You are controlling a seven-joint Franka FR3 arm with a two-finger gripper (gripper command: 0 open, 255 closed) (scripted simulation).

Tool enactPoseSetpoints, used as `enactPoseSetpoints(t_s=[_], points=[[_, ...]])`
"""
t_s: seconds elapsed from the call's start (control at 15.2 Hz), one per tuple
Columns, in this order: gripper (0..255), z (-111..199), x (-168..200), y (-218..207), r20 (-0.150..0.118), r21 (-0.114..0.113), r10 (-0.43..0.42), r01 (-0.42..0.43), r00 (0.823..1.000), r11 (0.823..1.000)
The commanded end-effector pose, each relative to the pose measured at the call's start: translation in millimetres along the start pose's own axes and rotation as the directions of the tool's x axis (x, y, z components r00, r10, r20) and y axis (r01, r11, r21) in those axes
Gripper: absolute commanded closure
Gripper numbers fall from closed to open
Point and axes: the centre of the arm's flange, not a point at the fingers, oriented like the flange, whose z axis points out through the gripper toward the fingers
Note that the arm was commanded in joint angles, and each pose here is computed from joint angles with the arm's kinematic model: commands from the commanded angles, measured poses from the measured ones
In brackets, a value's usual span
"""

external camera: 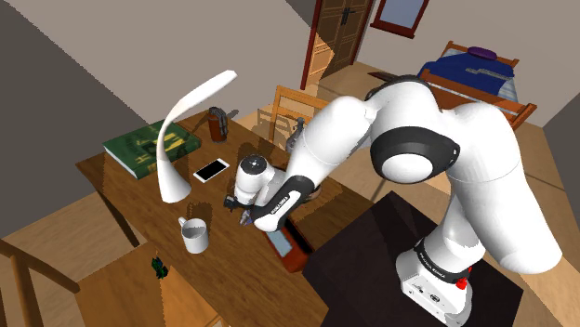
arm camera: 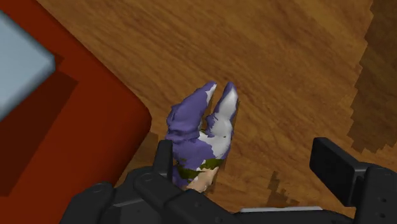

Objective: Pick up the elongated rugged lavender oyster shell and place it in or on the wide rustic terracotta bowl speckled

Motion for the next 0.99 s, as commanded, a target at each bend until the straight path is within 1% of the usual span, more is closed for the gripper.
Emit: enactPoseSetpoints(t_s=[0.0,0.33,0.86,0.92], points=[[0,17.7,-7.3,11.9,0.014,-0.056,0.01,-0.009,1.0,0.998],[0,47.1,-7.7,13.5,0.014,-0.056,0.01,-0.009,1.0,0.998],[0,47.1,-7.7,13.5,0.014,-0.056,0.01,-0.009,1.0,0.998],[255,47.3,-8.2,13.3,0.014,-0.056,0.01,-0.009,1.0,0.998]])
